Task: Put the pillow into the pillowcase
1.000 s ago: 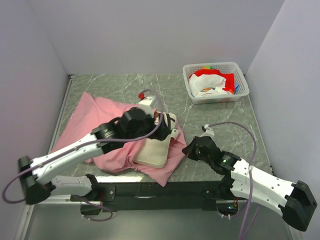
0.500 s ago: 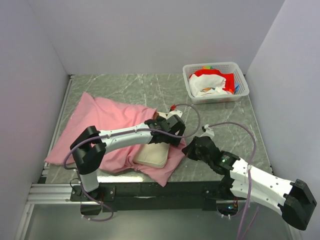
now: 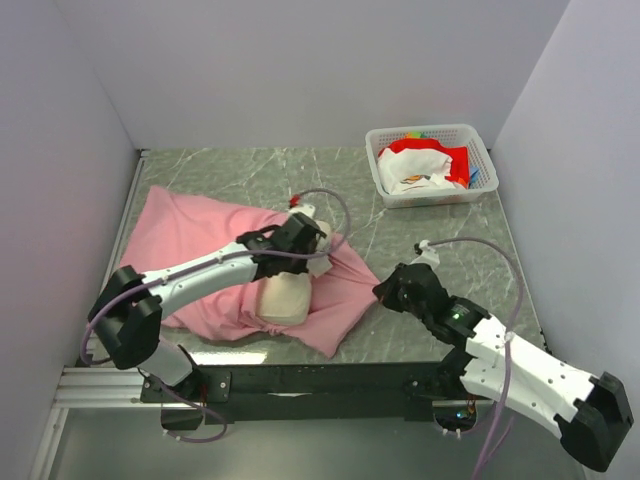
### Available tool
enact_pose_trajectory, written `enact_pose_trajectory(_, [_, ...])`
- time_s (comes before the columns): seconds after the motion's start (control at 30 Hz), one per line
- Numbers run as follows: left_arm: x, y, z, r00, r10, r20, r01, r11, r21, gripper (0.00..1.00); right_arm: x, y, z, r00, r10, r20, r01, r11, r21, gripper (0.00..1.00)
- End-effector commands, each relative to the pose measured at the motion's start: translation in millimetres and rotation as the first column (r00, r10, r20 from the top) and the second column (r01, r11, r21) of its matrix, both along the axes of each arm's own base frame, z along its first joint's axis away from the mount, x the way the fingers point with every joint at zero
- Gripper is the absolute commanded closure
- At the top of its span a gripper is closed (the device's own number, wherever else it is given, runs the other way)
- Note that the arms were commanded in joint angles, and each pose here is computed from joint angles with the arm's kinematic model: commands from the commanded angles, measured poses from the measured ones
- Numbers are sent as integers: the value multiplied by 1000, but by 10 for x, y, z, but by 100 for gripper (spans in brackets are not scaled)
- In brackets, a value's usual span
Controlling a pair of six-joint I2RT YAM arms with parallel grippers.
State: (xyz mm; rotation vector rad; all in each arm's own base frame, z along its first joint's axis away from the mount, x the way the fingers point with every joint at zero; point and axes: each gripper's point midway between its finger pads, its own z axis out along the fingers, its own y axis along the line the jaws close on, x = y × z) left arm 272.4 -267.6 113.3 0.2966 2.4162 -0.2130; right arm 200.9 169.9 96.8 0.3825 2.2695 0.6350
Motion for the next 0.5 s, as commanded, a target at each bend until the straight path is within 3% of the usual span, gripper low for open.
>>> enact_pose_trajectory(0.0, [-7, 662, -330, 986, 121, -117, -111, 989, 93, 99, 88, -275, 432, 992, -75, 98, 78, 996, -34, 100])
enact_pose_trajectory(0.17, [-20, 621, -311, 983, 109, -148, -105, 994, 34, 99, 19, -297, 495, 992, -64, 111, 66, 998, -10, 100])
enact_pose_trajectory(0.37, [-150, 466, -80, 987, 47, -152, -63, 993, -103, 99, -3, -110, 62, 999, -15, 36, 14, 1000, 20, 100])
enact_pose_trajectory(0.47, [-208, 438, -10, 988, 28, -153, -50, 989, -138, 99, 19, -92, -136, 1000, -9, -3, 9, 1000, -23, 65])
